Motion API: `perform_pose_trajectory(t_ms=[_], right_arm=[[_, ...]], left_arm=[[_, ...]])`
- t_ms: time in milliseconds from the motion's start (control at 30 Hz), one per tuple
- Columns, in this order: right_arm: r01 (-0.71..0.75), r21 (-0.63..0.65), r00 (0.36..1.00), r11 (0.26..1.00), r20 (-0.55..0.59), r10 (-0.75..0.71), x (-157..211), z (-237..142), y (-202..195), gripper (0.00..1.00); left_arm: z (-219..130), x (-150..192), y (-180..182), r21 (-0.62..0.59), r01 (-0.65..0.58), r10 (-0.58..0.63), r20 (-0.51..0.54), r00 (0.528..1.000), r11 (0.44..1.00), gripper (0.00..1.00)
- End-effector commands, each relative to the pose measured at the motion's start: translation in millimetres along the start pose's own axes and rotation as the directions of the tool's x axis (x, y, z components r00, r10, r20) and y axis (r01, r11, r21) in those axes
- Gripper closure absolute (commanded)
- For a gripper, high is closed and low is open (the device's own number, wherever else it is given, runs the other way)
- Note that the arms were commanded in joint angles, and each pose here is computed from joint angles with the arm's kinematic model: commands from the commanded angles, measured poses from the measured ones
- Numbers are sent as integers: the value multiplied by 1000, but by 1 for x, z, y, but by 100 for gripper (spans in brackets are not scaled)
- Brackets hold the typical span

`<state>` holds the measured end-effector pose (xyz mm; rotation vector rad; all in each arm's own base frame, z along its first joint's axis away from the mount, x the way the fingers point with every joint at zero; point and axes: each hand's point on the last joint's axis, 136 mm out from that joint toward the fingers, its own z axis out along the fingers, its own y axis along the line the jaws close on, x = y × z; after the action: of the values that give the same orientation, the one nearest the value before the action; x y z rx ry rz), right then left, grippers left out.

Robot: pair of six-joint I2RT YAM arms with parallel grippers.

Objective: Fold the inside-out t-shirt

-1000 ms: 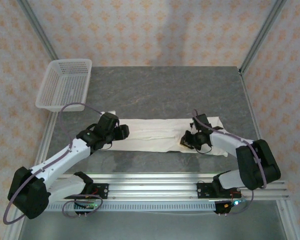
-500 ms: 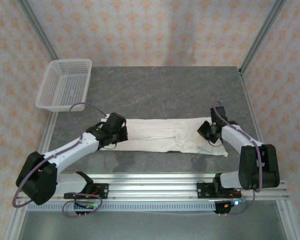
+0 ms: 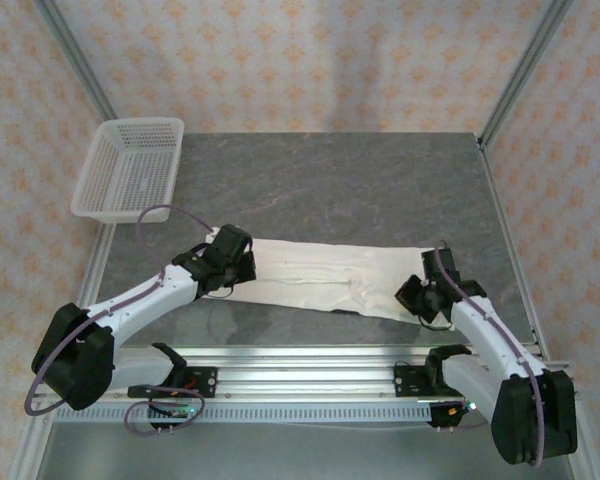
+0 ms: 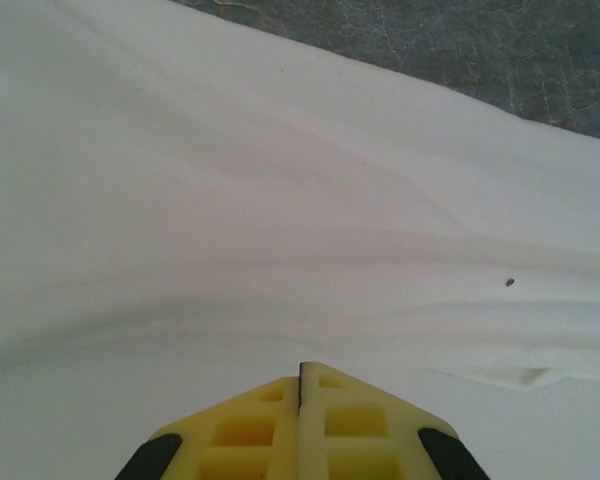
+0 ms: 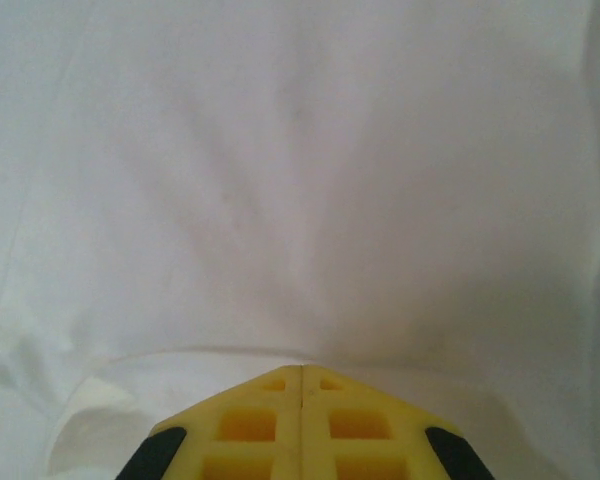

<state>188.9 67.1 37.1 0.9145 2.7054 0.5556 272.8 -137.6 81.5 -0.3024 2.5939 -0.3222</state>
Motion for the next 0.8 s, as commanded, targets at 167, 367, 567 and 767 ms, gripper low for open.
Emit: perform_pose_trajectory(t_ms=[167,367,567,767], right_arm=[[16,12,994,1000,-107,-15,28,-11,4,95],[-74,88,977,993,205,55,-46,-30,4,95],[-89,147,985,985,159,65,-64,2,-2,97],[-100,135,994,986,61,93,-51,26,-4,97]], left_arm=[[5,-14,1,-84,76,-75,10,997,994,100],[37,-26,-7,-144,158,-157,17,987,977,100],[72,-33,-6,-225,163,-164,14,986,961,100],[114,-62,-12,-234,193,-186,52,981,953,100]])
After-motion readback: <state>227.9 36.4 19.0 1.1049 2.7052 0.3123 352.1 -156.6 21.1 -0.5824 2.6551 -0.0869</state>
